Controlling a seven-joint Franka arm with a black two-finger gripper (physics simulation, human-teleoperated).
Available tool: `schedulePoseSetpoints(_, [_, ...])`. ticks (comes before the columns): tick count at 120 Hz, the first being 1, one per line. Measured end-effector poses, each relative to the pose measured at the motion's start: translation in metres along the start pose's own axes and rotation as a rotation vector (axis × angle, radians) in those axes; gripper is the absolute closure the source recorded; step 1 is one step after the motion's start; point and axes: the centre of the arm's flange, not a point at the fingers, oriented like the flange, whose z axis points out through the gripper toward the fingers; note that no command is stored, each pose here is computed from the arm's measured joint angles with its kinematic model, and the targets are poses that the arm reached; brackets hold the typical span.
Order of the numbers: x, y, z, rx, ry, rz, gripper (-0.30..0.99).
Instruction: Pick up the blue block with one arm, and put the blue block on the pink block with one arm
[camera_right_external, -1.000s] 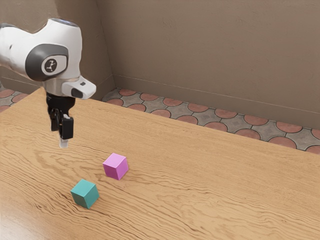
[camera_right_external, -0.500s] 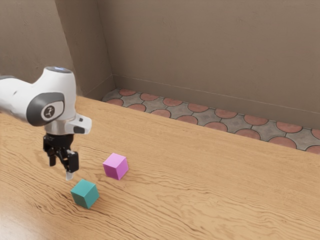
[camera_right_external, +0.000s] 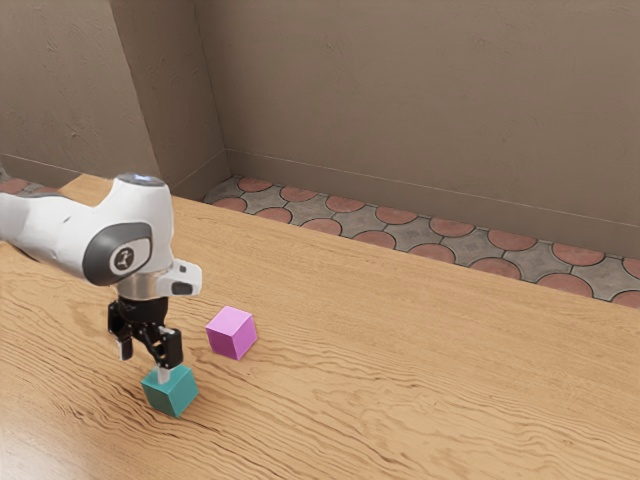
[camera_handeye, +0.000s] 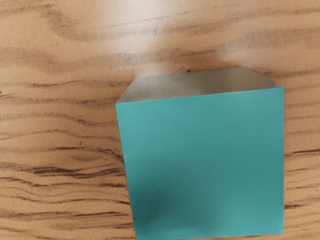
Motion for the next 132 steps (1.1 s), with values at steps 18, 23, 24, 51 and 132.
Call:
schedulePoseSetpoints(18, [0.017,0.004,0.005,-0.006,0.013,-0.013,0.00])
schedulePoseSetpoints(23, [0.018,0.006,0.006,-0.006,0.018,-0.019,0.00])
schedulePoseSetpoints(24, [0.019,0.006,0.006,-0.006,0.018,-0.019,0.00])
schedulePoseSetpoints(51, [0.024,0.020,0.029,-0.016,-0.012,-0.033,0.00])
schedulePoseSetpoints(132, [0.042,0.016,0.006,-0.010,0.062,-0.085,0.33])
